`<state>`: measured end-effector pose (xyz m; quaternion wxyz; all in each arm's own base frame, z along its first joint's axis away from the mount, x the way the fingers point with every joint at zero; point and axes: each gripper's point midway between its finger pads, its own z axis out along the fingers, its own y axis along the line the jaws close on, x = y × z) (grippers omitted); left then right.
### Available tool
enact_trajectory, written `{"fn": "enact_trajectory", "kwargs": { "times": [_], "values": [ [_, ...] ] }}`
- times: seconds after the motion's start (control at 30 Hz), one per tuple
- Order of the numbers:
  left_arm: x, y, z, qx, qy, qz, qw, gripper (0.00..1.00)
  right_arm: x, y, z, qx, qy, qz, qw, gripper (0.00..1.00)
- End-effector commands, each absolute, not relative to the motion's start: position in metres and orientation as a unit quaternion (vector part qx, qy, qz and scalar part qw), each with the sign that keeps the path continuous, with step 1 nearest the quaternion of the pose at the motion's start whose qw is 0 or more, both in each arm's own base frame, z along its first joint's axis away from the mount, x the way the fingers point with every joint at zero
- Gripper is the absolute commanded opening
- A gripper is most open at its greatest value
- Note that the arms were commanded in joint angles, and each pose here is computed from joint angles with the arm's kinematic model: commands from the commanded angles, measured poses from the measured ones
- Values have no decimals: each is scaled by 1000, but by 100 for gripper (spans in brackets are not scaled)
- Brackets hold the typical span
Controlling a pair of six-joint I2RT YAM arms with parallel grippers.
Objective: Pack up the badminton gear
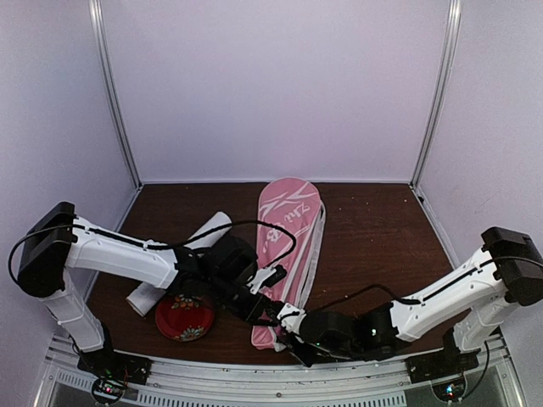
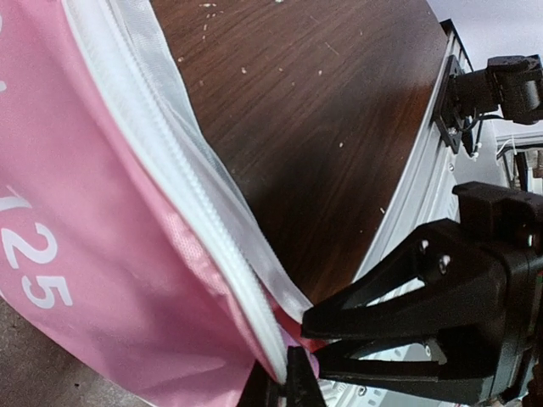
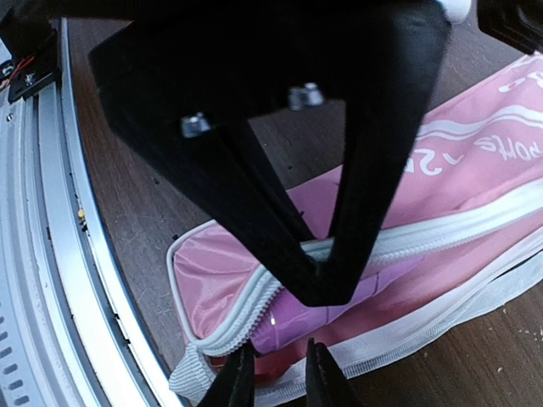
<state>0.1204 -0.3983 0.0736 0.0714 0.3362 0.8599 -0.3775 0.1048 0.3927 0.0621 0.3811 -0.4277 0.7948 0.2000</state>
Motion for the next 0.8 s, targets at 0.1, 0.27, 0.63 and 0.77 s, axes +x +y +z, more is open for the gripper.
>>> {"fn": "enact_trajectory", "kwargs": {
  "times": [0.1,0.27,0.63,0.77],
  "values": [
    [101,-413,84,371,829,-414,60,0,117,373,81,-375,811,233,384,27],
    [101,-414,84,372,829,-414,61,0,108,364,71,-383,812,256,358,41],
    [100,-418,90,377,822,-422,59,0,116,384,79,-387,804,259,370,11],
    [100,-419,93,379,820,-424,61,0,110,404,75,-405,800,268,351,0]
  ]
}}
